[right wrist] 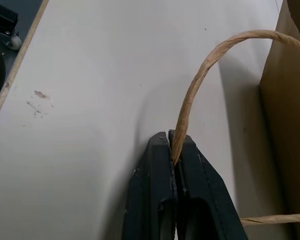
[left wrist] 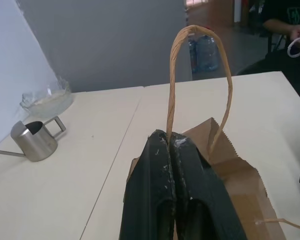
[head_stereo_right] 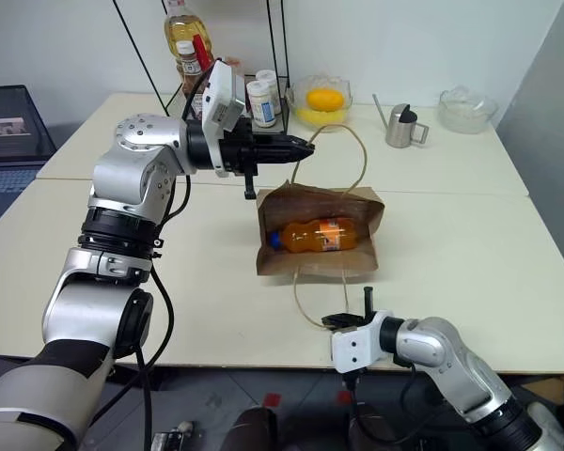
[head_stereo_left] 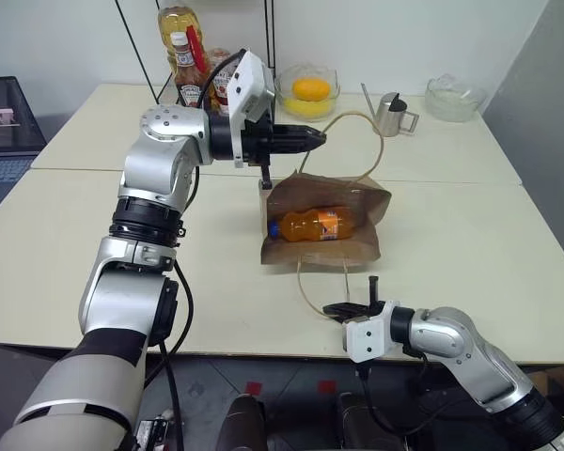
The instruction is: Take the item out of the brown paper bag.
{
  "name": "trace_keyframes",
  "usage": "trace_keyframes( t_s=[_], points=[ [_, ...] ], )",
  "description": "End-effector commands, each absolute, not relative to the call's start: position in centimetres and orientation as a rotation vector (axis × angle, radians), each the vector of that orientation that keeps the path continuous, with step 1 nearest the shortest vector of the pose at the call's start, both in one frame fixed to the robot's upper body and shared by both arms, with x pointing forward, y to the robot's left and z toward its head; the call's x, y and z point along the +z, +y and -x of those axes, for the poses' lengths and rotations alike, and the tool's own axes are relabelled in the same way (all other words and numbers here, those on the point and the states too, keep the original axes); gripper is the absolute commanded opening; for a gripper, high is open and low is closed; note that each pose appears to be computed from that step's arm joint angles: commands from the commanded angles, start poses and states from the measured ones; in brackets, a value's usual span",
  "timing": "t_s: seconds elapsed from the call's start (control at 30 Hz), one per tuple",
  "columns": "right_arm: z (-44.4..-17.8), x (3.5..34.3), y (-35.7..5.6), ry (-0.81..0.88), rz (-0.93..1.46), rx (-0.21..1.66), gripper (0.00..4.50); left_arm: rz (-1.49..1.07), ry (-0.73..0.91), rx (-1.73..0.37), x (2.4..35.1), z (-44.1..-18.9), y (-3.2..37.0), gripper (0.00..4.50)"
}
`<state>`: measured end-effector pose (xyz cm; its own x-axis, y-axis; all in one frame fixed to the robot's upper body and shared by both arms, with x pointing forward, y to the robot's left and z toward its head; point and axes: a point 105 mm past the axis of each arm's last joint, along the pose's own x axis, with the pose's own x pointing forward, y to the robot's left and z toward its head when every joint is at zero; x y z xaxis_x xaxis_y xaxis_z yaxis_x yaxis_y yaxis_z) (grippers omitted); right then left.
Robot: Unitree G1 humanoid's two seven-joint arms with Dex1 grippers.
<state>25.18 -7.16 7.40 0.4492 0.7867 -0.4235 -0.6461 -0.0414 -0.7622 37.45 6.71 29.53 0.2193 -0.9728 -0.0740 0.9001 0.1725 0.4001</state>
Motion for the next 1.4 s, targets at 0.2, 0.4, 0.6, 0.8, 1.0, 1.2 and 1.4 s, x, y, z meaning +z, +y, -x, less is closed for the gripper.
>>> trace_keyframes(
  t_s=[0.2,0.4,0.6,0.8,1.0,1.2,1.4],
  points=[
    [-24.9,8.4,-8.5,-0.121,1.123,1.125,2.6,-0.37,-0.327,-1.394,32.2,-35.9,6.0,0.0],
    [-24.3,11.5,-8.5,-0.275,1.116,1.044,3.28,-0.358,-0.321,-1.425,31.9,-35.4,5.9,0.0],
    [-23.4,13.8,-9.4,-0.437,1.113,0.943,3.28,-0.348,-0.309,-1.455,31.5,-34.9,5.9,0.0],
    [-22.6,12.5,-11.3,-0.372,1.067,0.926,3.28,-0.357,-0.287,-1.485,30.7,-34.5,5.9,0.0],
    [-22.5,15.0,-11.1,-0.491,0.965,0.842,3.28,-0.378,-0.241,-1.534,29.4,-33.7,6.1,0.0],
    [-20.7,16.2,-12.3,-0.581,0.995,0.84,3.28,-0.391,-0.219,-1.545,28.7,-33.4,6.3,0.0],
    [-18.6,15.8,-14.2,-0.555,1.023,0.862,3.28,-0.392,-0.215,-1.546,28.4,-33.4,6.4,0.0]
  ],
)
